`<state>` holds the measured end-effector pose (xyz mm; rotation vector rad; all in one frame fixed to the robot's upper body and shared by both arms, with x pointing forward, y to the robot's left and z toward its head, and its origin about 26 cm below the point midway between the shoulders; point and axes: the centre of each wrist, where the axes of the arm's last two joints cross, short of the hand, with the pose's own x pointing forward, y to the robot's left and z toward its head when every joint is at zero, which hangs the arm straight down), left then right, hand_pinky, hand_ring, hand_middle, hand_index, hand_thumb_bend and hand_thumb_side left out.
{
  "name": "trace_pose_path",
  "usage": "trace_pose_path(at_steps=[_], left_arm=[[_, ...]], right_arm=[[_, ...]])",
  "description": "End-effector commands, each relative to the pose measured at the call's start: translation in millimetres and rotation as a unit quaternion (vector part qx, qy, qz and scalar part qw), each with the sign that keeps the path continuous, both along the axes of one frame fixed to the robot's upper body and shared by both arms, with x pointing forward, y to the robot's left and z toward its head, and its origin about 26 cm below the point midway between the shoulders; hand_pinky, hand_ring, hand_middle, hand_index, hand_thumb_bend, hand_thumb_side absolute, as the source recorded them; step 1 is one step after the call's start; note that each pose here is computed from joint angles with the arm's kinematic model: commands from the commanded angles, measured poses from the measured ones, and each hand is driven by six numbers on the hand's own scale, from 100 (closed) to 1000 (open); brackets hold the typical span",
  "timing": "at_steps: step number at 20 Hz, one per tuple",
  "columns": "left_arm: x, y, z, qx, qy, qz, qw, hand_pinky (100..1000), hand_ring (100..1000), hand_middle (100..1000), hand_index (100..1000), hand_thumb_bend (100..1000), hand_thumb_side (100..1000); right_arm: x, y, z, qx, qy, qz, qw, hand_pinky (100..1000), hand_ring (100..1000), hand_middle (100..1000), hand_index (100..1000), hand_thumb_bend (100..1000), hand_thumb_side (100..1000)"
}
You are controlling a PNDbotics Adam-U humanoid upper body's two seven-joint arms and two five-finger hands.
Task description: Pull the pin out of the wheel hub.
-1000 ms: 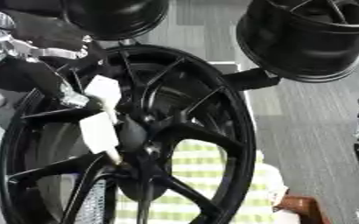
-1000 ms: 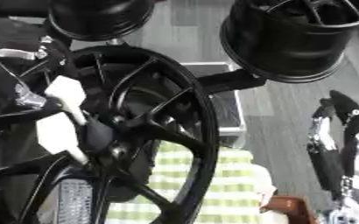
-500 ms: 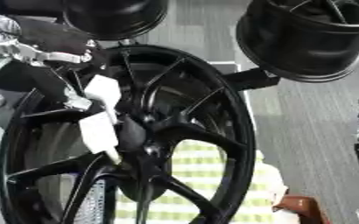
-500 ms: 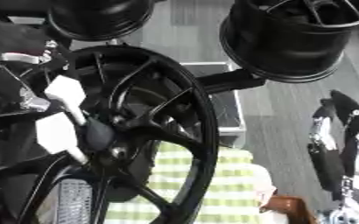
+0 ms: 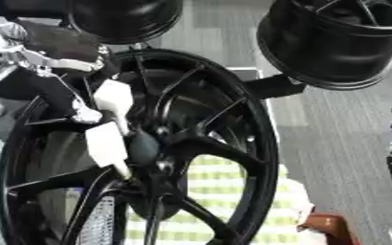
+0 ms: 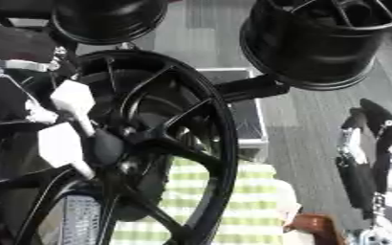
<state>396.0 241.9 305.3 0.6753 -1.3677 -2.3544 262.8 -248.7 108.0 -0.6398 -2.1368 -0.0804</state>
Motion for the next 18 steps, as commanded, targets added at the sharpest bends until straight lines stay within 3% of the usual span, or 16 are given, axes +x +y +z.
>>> trace_pose_path(at_steps=[1, 6, 12, 15, 18], left_arm=[[-3.3, 1.9, 11.0, 0.101, 0.022, -0.061, 0.993, 710, 640, 525, 659, 213, 650], [-4.5, -0.5, 12.1, 0.084, 0.030, -0.061, 0.994, 687, 612, 504, 631, 100, 567], [-7.8, -4.1, 18.3, 0.052, 0.040, -0.061, 0.996, 650, 582, 479, 600, 100, 441], [-10.3, -4.8, 24.3, 0.036, 0.040, -0.059, 0.997, 620, 556, 449, 563, 100, 267], [-13.4, -4.2, 35.2, 0.013, 0.034, -0.054, 0.998, 591, 531, 407, 522, 100, 250]], right_arm=[[-0.4, -1.6, 6.8, 0.002, -0.013, -0.002, 1.000, 921, 841, 672, 806, 100, 682], [-0.5, -1.4, 6.7, 0.004, -0.012, -0.002, 1.000, 921, 841, 672, 805, 100, 684], [-0.5, -1.4, 6.6, 0.006, -0.011, -0.003, 1.000, 921, 841, 672, 805, 100, 684], [-0.5, -1.7, 6.6, 0.006, -0.012, -0.004, 1.000, 921, 841, 672, 805, 100, 683], [-0.6, -2.2, 6.5, 0.006, -0.012, -0.005, 1.000, 921, 841, 672, 805, 100, 685]])
